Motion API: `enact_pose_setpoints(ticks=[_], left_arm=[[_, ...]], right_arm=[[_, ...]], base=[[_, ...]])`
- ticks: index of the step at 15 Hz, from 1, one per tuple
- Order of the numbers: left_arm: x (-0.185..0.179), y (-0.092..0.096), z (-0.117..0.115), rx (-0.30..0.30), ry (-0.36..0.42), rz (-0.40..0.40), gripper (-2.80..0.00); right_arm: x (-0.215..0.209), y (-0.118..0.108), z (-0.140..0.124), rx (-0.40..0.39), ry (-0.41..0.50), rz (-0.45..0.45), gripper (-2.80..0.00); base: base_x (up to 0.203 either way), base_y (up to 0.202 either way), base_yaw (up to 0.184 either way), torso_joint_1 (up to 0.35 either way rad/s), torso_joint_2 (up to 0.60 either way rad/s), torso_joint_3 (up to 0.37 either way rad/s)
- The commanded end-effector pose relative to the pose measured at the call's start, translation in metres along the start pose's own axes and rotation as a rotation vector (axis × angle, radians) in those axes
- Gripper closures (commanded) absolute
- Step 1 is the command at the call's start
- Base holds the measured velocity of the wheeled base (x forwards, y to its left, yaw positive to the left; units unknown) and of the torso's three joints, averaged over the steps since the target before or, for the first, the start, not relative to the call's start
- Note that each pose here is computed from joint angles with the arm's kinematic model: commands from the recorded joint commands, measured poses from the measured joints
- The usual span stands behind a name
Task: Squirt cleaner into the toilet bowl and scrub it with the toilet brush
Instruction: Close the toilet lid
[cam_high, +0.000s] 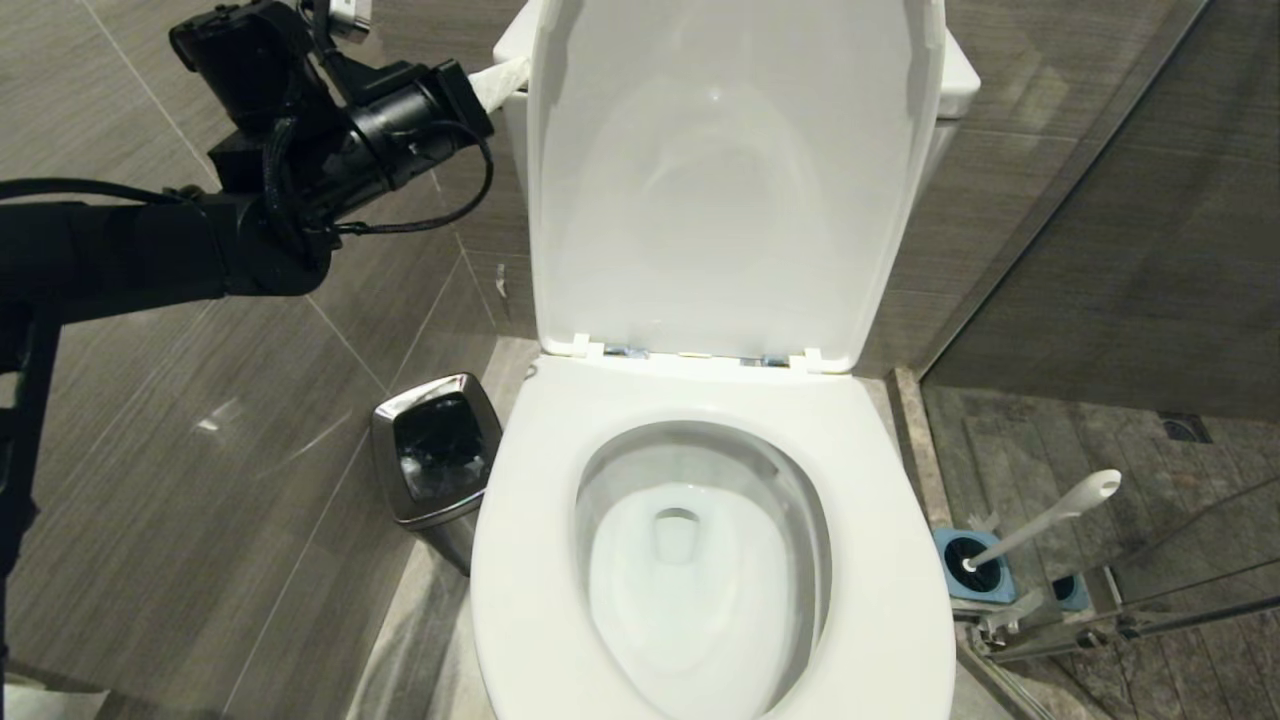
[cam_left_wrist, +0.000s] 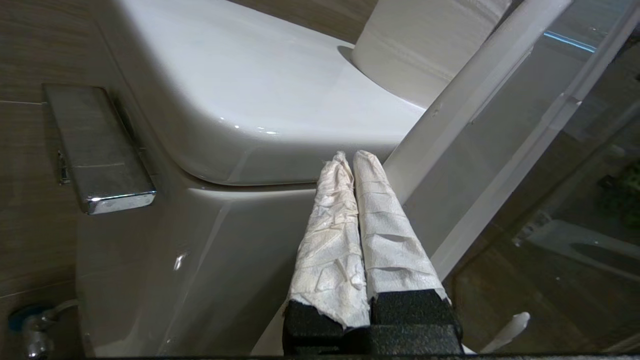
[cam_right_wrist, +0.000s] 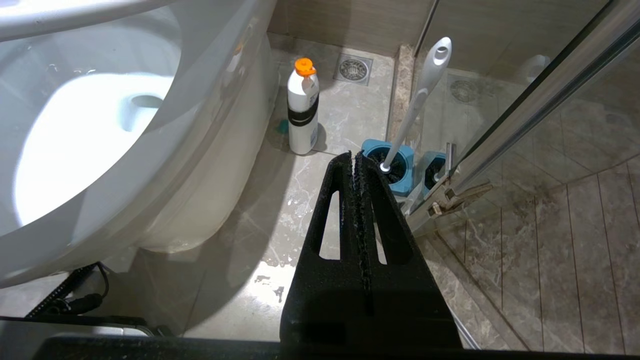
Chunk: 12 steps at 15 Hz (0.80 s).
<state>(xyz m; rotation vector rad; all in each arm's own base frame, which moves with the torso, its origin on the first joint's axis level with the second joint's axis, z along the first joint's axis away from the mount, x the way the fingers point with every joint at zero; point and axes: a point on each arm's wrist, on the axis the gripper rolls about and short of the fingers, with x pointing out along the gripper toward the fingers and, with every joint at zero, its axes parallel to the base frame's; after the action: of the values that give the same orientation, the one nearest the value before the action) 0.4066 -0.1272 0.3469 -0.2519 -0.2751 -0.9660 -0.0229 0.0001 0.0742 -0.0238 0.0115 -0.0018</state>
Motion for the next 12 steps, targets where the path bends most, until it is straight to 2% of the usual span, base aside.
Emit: enact_pose_setpoints(ticks=[1,7,8,10,12], left_arm=[[0.000,0.000,0.000,-0.005,0.011,-0.026,0.00],[-0.006,-0.006,0.006,-0.063,0.094,-0.227,0.00],[-0.007,-0.006,0.005,-0.070,0.108,-0.236,0.00],[-0.009,-0.008,0.006,-0.091,0.150,-0.271,0.00],[-0.017,-0.011,0.010,-0.106,0.206,-0.360,0.00]], right_arm=[[0.000,0.000,0.000,-0.001,0.001,0.000,0.00],[0.000,0.000,0.000,-0.001,0.001,0.000,0.00],[0.000,0.000,0.000,-0.001,0.002,0.000,0.00],[0.000,0.000,0.000,-0.001,0.001,0.000,0.00],[0.000,0.000,0.000,-0.001,0.001,0.000,0.00]], base=[[0.000,0.000,0.000,0.000,0.00,0.000],[0.000,0.000,0.000,0.000,0.00,0.000],[0.000,0.000,0.000,0.000,0.00,0.000],[0.000,0.000,0.000,0.000,0.00,0.000],[0.000,0.000,0.000,0.000,0.00,0.000]])
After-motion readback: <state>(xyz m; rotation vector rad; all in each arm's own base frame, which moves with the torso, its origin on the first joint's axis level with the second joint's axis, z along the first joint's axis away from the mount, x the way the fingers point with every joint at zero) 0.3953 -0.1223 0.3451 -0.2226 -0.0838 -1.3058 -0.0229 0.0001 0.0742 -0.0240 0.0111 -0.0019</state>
